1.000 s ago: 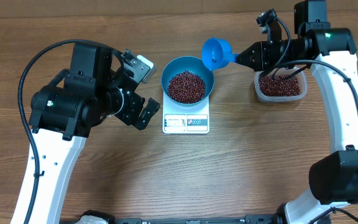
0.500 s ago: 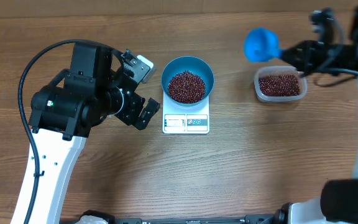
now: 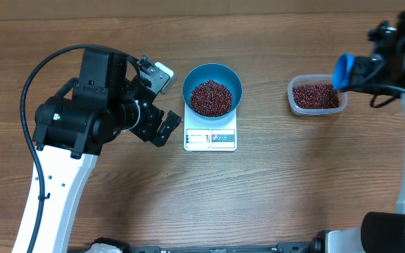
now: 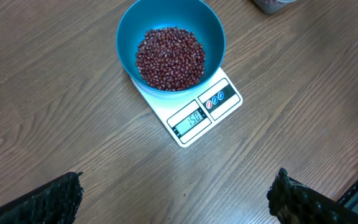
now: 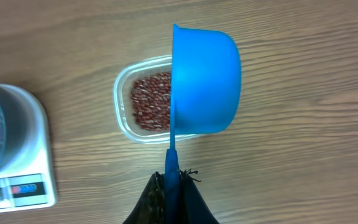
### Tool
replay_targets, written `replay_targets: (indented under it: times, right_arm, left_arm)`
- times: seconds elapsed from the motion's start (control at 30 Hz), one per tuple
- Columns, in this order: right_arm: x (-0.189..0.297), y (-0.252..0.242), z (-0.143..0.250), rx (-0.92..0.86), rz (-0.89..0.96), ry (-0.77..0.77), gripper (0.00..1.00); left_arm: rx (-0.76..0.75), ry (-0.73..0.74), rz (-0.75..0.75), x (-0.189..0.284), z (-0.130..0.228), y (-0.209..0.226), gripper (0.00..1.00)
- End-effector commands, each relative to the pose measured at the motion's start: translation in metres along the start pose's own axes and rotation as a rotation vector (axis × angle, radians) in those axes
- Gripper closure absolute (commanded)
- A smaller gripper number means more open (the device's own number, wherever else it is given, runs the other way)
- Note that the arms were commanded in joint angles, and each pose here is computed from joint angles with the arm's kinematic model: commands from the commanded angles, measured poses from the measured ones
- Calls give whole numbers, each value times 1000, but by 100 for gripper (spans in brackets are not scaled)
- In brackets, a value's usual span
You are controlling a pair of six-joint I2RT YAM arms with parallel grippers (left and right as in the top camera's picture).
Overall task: Scoop item into bowl and weigh 150g on scale
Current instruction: 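Lift the scoop away from the bowl and move it right past the tub, then lower the scoop onto the table in front of the tub and release it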
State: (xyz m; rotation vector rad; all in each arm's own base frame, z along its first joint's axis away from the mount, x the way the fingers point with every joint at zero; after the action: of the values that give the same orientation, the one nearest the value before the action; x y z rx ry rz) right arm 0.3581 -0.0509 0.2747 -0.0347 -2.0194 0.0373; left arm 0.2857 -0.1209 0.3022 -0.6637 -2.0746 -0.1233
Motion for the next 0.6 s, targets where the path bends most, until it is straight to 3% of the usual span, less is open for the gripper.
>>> replay_targets:
  times: [0.0, 0.43, 0.57]
  right_arm:
    - [3, -5, -1, 41, 207, 19, 96]
    - [-8, 22, 4, 157, 253, 81, 96]
    - [-10, 38, 5, 131, 146, 75, 96]
  left_arm:
    - [-23, -23, 13, 5, -5, -4, 0]
    - [-23, -23, 13, 5, -5, -4, 1]
    - [-23, -23, 13, 5, -5, -4, 0]
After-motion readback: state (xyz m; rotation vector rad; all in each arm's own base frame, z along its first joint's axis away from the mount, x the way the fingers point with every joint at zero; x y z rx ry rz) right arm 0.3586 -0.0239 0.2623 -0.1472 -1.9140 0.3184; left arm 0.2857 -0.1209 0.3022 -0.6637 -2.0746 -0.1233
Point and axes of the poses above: each gripper's point midway between its finger pads, its own x axis back along the fingers, its own y axis along the line the jaws close on, z = x × y, the point moved 2 cm from there along x, back along the fingers, and after that the axes turned 9 degrees about x, right-handed, at the moved point
